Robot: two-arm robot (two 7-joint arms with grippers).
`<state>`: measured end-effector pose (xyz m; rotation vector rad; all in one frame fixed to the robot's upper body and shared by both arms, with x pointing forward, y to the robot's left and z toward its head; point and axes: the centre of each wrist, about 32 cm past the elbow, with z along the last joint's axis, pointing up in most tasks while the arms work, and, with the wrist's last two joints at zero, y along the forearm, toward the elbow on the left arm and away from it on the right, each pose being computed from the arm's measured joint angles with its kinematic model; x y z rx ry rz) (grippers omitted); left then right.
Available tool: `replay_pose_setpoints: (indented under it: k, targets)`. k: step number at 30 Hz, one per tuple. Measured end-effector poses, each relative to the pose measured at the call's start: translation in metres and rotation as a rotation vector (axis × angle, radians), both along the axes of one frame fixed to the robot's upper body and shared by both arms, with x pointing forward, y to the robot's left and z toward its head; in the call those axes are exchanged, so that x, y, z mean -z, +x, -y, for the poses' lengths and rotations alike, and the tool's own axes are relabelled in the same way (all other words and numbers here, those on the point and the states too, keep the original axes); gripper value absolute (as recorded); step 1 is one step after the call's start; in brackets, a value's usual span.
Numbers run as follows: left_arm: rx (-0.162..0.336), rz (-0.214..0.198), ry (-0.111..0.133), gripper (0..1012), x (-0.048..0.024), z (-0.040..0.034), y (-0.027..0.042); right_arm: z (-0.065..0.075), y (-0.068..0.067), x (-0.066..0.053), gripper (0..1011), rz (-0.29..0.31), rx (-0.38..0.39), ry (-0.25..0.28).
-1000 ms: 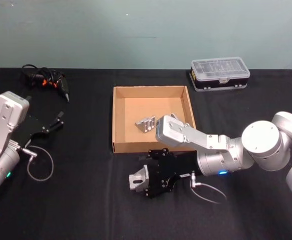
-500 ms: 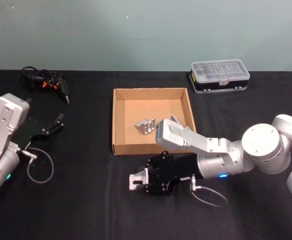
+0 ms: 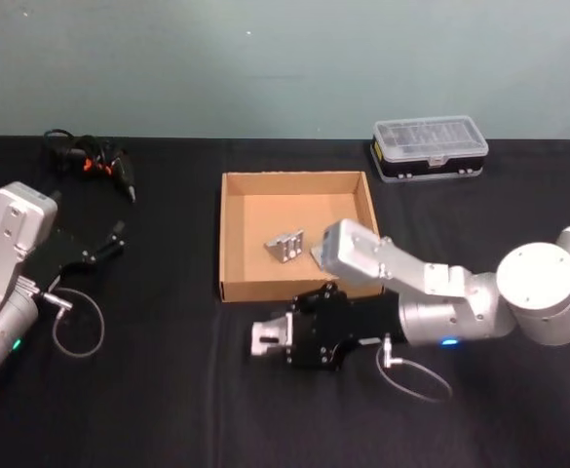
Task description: Use one hand to pick up the angle iron from the table and place it into the box.
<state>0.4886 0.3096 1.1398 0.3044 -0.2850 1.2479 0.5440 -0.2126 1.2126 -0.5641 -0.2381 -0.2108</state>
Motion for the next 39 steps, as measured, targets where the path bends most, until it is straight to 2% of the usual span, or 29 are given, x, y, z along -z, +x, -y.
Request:
replay_pose_setpoints:
  k: [5,8,12,16,20,21,25,31,39]
  targets:
    - [0.0,0.0,0.0,1000,0.0,0.0,0.0,0.009,-0.006,-0.008,460,0.03,0.05,0.049]
    - [0.0,0.0,0.0,1000,0.0,0.0,0.0,0.02,-0.009,-0.014,460,0.056,0.128,0.096]
    - [0.0,0.0,0.0,1000,0.0,0.0,0.0,0.028,-0.01,-0.017,460,0.083,0.219,0.132]
    - [0.0,0.0,0.0,1000,0.0,0.0,0.0,0.03,-0.01,-0.02,460,0.112,0.32,0.161]
    - [0.0,0.0,0.0,1000,0.0,0.0,0.0,0.027,-0.007,-0.02,460,0.137,0.431,0.183]
    - [0.0,0.0,0.0,1000,0.0,0.0,0.0,0.025,-0.005,-0.02,460,0.14,0.48,0.186]
    - [0.0,0.0,0.0,1000,0.0,0.0,0.0,0.017,0.003,-0.018,459,0.138,0.582,0.195]
    - [0.0,0.0,0.0,1000,0.0,-0.0001,0.0,0.003,0.017,-0.014,460,0.118,0.682,0.219]
    - [0.0,0.0,0.0,1000,0.0,0.0,0.0,-0.015,0.038,-0.001,460,0.074,0.813,0.254]
